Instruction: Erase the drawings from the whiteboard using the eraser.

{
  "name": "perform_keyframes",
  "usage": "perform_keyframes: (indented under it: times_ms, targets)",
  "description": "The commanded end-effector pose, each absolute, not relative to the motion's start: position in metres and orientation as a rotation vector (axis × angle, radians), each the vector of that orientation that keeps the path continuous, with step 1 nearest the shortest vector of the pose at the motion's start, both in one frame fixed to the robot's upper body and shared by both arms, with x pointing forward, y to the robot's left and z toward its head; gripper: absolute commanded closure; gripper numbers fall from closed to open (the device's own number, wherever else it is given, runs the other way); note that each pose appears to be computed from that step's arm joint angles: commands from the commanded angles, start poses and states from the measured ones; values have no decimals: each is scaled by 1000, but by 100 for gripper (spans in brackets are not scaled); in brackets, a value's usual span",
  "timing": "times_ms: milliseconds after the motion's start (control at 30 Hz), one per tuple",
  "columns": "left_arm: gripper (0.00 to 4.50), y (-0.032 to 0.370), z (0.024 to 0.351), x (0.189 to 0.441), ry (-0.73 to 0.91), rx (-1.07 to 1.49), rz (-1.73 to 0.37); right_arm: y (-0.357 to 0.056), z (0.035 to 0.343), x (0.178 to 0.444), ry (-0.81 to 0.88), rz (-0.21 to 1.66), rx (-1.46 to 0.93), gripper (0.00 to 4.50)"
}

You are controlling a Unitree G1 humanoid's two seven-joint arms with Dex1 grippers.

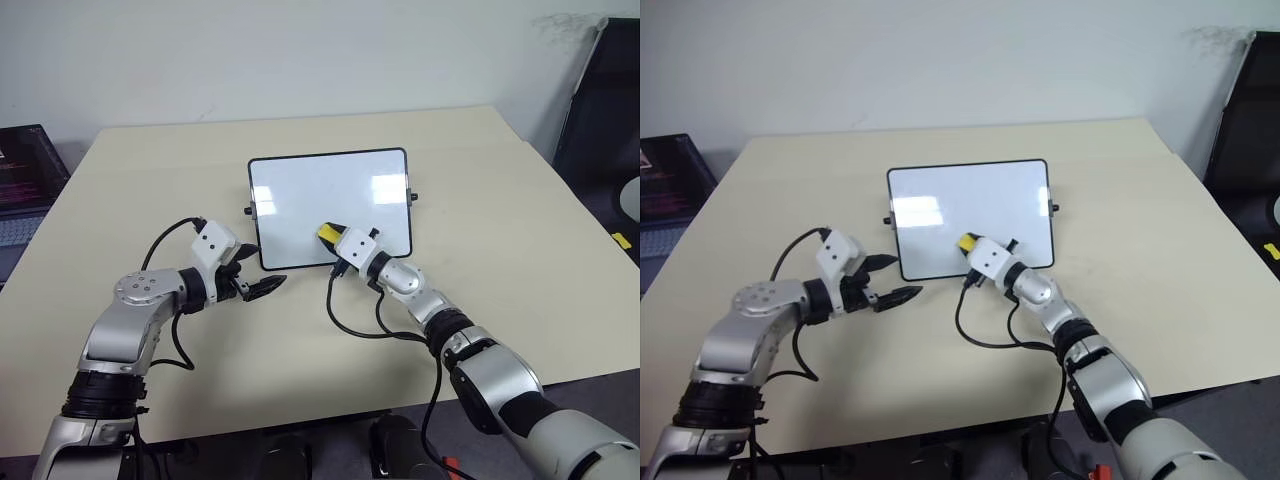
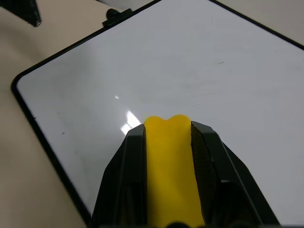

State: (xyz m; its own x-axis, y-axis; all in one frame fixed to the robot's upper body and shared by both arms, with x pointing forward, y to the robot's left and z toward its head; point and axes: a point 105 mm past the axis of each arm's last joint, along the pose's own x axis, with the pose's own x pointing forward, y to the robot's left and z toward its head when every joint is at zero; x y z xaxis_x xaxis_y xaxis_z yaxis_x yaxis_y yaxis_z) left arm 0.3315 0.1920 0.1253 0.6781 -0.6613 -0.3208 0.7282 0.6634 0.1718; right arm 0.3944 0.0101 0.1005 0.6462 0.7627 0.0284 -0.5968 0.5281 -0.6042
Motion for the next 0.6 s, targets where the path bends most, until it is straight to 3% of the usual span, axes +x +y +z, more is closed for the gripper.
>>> perform_keyframes:
  times_ms: [33, 367, 467, 600]
  targets:
    - [0, 193, 143, 333, 177, 324, -787, 10, 68, 385, -192, 892, -631, 354]
    - [0, 193, 144, 334, 175, 326, -789, 15, 75, 382, -238, 924, -643, 354]
    - [0, 193, 144, 334, 175, 325, -789, 21, 98, 380, -331, 934, -601, 354]
    - [0, 192, 143, 334, 180, 322, -793, 24, 159, 377, -588, 874, -560, 354]
